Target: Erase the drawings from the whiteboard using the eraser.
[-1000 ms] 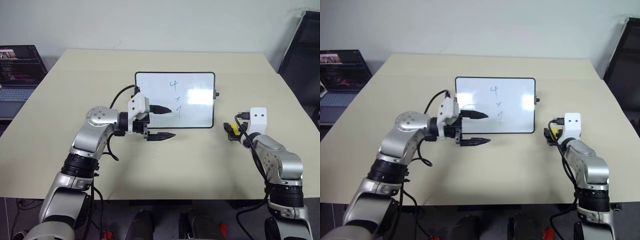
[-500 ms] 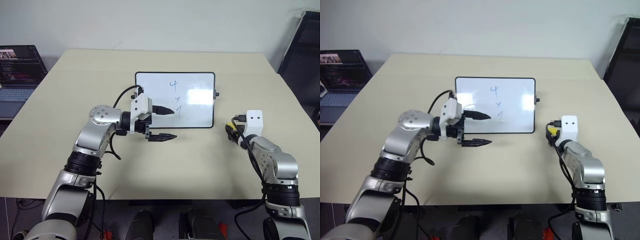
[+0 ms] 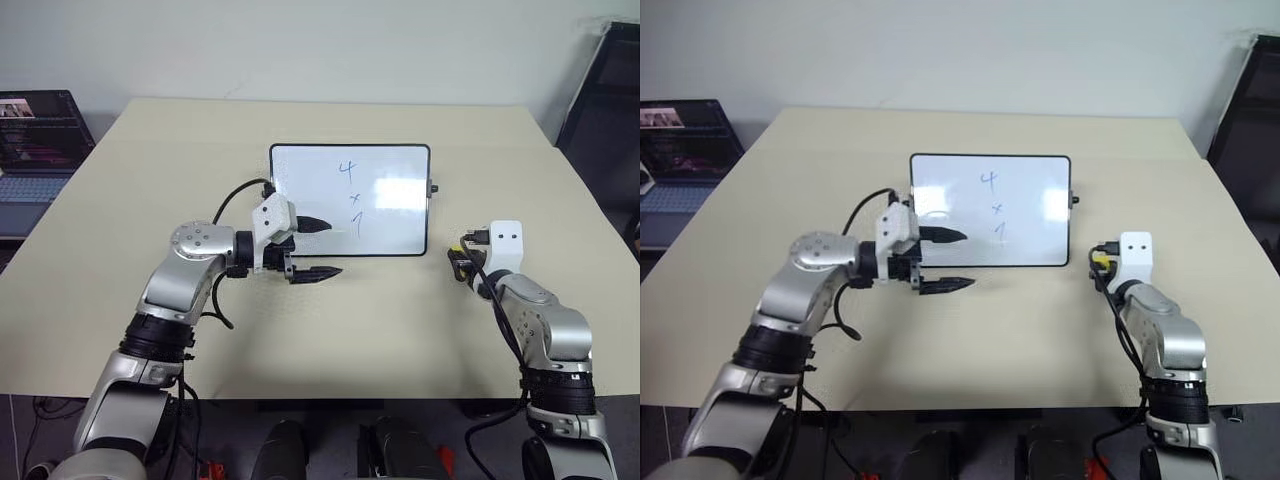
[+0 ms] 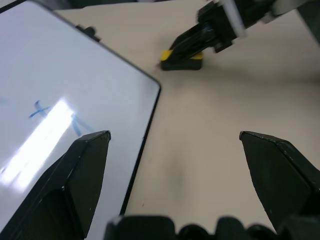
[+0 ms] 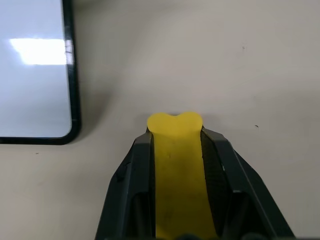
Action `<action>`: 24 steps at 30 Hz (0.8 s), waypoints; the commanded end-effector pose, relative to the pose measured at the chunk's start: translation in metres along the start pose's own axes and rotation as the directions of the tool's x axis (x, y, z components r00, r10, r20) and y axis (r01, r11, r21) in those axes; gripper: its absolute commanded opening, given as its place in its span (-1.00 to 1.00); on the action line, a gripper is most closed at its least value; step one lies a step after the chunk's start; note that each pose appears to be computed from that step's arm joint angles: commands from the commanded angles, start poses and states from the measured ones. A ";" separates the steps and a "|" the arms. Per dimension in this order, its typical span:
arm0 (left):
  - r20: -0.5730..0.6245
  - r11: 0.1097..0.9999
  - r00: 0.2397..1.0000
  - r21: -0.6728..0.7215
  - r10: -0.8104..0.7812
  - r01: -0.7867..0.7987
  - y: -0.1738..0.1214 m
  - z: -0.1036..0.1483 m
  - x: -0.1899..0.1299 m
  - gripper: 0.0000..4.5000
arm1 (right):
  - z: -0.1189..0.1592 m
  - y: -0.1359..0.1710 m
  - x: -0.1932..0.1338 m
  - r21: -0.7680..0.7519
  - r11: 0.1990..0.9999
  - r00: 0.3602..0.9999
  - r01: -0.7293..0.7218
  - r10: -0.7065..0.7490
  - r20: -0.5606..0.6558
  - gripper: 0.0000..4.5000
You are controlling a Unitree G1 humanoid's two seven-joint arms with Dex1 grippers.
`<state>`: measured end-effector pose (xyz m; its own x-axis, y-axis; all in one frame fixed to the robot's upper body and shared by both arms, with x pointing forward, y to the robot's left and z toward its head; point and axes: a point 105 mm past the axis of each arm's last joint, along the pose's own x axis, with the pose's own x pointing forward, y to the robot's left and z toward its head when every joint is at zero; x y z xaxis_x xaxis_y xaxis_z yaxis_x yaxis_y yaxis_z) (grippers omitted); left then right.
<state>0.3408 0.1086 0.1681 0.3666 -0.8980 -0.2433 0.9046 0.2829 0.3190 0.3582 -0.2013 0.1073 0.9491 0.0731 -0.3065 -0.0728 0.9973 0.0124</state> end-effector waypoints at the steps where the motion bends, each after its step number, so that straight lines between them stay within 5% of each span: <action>1: 0.032 0.986 0.986 0.006 0.167 -0.167 0.016 0.014 -0.016 1.00 | 0.035 0.015 -0.019 -0.077 0.995 0.983 -0.067 0.079 0.163 -0.58; 10: -0.040 0.917 0.916 0.019 0.398 -0.398 0.040 0.021 -0.035 1.00 | 0.076 0.060 -0.047 -0.313 0.913 0.890 -0.261 0.354 0.289 -0.58; 18: -0.059 0.887 0.885 0.009 0.461 -0.462 0.058 0.035 -0.032 1.00 | 0.127 0.112 -0.024 -0.416 0.840 0.798 -0.347 0.498 0.340 -0.58; 24: -0.074 0.894 0.892 0.009 0.446 -0.447 0.056 0.037 -0.029 1.00 | 0.157 0.147 0.007 -0.586 0.768 0.783 -0.259 0.522 0.339 -0.58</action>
<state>0.3751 0.1376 0.2181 0.7413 -0.6523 -0.1582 0.6562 0.6546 0.3753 0.3949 -0.0559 0.2515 0.8067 0.5866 0.0719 -0.5102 0.7527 -0.4161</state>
